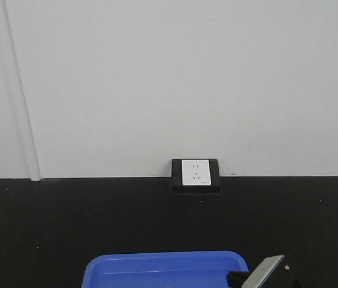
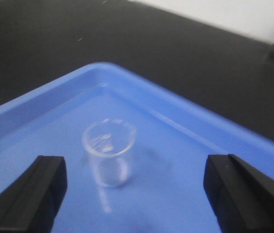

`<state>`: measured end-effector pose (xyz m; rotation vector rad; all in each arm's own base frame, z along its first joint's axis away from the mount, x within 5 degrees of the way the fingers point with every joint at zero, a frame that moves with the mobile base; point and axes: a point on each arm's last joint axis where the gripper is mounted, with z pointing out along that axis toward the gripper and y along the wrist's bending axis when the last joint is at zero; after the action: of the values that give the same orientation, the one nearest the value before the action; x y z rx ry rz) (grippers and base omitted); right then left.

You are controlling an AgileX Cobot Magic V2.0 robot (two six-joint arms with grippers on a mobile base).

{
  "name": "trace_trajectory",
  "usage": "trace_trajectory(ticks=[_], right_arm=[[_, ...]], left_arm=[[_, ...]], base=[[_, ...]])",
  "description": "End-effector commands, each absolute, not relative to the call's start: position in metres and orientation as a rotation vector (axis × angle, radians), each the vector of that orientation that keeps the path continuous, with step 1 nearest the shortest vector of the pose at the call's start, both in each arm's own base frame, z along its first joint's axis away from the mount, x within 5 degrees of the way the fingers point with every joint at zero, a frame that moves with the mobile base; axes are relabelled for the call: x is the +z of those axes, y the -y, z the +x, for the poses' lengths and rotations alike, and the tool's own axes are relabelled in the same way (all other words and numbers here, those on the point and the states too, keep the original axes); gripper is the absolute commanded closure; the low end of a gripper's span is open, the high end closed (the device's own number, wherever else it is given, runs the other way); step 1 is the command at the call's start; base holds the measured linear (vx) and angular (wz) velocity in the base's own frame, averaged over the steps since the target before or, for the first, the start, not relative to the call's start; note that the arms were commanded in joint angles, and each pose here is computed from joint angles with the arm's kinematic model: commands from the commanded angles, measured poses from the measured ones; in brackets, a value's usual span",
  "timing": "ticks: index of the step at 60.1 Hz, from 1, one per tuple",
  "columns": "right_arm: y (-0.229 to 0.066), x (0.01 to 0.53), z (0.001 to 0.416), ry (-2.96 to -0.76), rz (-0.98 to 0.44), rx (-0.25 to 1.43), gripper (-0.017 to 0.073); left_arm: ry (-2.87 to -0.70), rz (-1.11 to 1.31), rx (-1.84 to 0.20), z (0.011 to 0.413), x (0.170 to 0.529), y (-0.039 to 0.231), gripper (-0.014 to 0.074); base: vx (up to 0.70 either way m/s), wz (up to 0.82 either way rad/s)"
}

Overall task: Move beaker to silver tray on left bench
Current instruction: 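Lower the open right gripper around the clear glass beaker in the blue tray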

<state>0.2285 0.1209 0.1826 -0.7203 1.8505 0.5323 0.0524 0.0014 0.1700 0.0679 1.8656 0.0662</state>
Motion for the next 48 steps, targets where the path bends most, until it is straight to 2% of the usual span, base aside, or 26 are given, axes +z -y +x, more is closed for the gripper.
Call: trace_trajectory(ticks=[1, 19, 29, 48], right_arm=[[-0.134, 0.184, 0.238, -1.725, -0.714, 0.651, -0.0043], [-0.149, 0.141, 0.26, -1.753, -0.7, 0.769, -0.0041], [-0.156, 0.132, 0.275, -1.757, -0.681, 0.805, -0.0039], [-0.174, 0.121, 0.291, -1.71, -0.733, 0.876, -0.0034]], left_arm=[[-1.804, 0.071, 0.056, 0.054, 0.17, -0.001, 0.0592], [-1.804, 0.071, 0.056, 0.054, 0.17, -0.001, 0.0592], [-1.804, 0.071, 0.056, 0.054, 0.17, -0.001, 0.0592], [-1.804, 0.071, 0.056, 0.054, 0.17, -0.001, 0.0592]], base=[[0.0, 0.0], [0.0, 0.0], [0.0, 0.0], [0.0, 0.0]])
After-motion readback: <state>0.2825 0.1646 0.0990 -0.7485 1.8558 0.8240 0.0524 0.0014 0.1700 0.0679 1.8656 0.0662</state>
